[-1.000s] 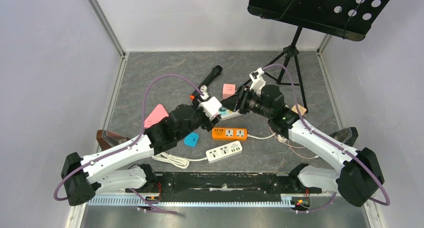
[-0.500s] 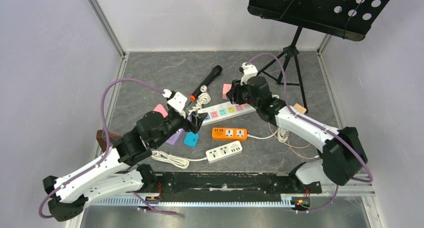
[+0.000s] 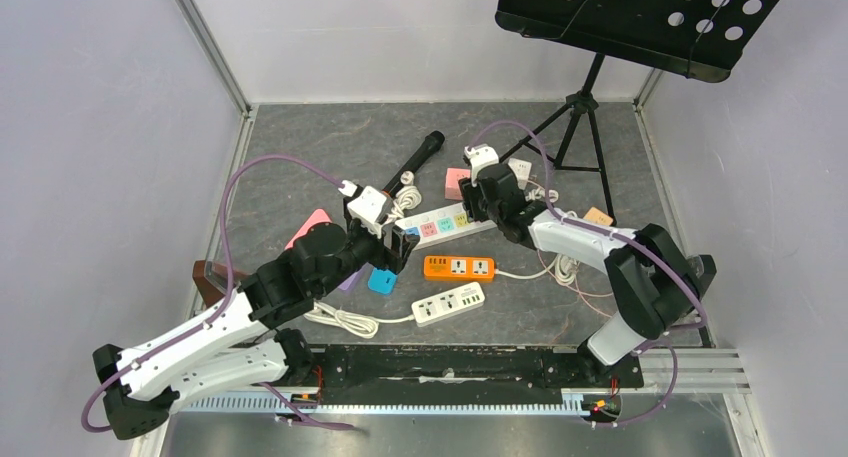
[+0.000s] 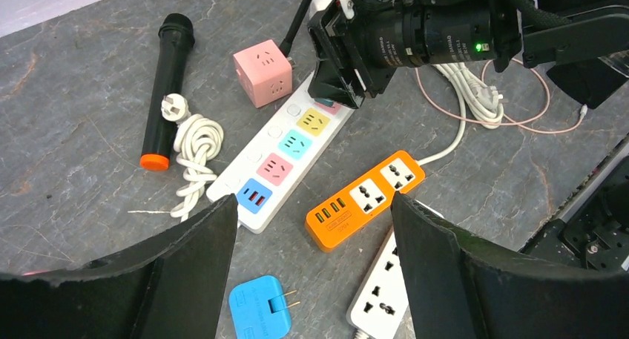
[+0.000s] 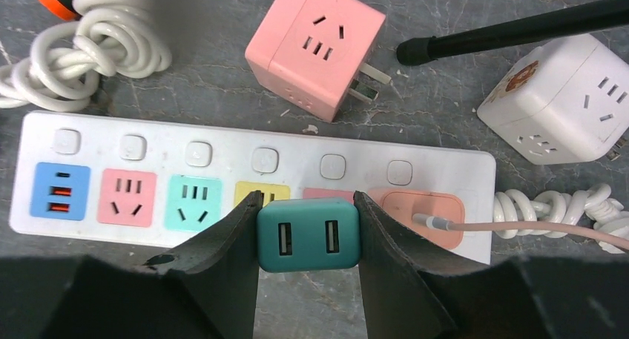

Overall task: Insert the plug
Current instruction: Insert the plug into the socket.

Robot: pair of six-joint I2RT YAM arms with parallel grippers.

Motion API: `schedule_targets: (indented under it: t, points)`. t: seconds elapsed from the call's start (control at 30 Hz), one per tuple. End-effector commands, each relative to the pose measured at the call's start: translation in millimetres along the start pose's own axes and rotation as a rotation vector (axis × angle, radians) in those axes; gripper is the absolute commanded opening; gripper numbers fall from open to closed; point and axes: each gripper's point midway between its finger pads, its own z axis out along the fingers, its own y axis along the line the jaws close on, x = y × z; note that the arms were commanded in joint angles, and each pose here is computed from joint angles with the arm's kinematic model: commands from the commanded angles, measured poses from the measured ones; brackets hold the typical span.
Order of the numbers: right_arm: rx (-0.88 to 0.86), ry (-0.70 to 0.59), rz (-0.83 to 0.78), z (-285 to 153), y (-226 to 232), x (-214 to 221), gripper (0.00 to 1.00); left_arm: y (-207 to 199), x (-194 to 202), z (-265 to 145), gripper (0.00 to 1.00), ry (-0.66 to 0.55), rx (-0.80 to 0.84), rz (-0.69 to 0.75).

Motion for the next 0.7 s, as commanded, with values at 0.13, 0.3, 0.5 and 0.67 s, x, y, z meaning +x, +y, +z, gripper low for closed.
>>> schedule_targets:
  t: [0.13, 0.3, 0.5, 0.67]
  points:
    - [0.041, -0.034, -0.029, 12.5, -7.1, 2.2, 0.22, 3.4, -2.8, -1.0, 0.82, -0.019, -0.025, -0.038]
    - [0.053, -0.048, -0.038, 15.1, -9.2, 4.2, 0.22, 5.0, -1.4, -1.5, 0.82, -0.018, -0.033, -0.037]
    - [0.084, -0.060, -0.041, 15.4, -15.2, 4.9, 0.22, 6.3, -1.3, -1.7, 0.82, -0.018, -0.040, -0.035]
    - [0.112, -0.056, -0.052, 16.3, -20.6, 9.5, 0.21, 6.9, -0.5, -1.0, 0.82, -0.016, -0.043, -0.033]
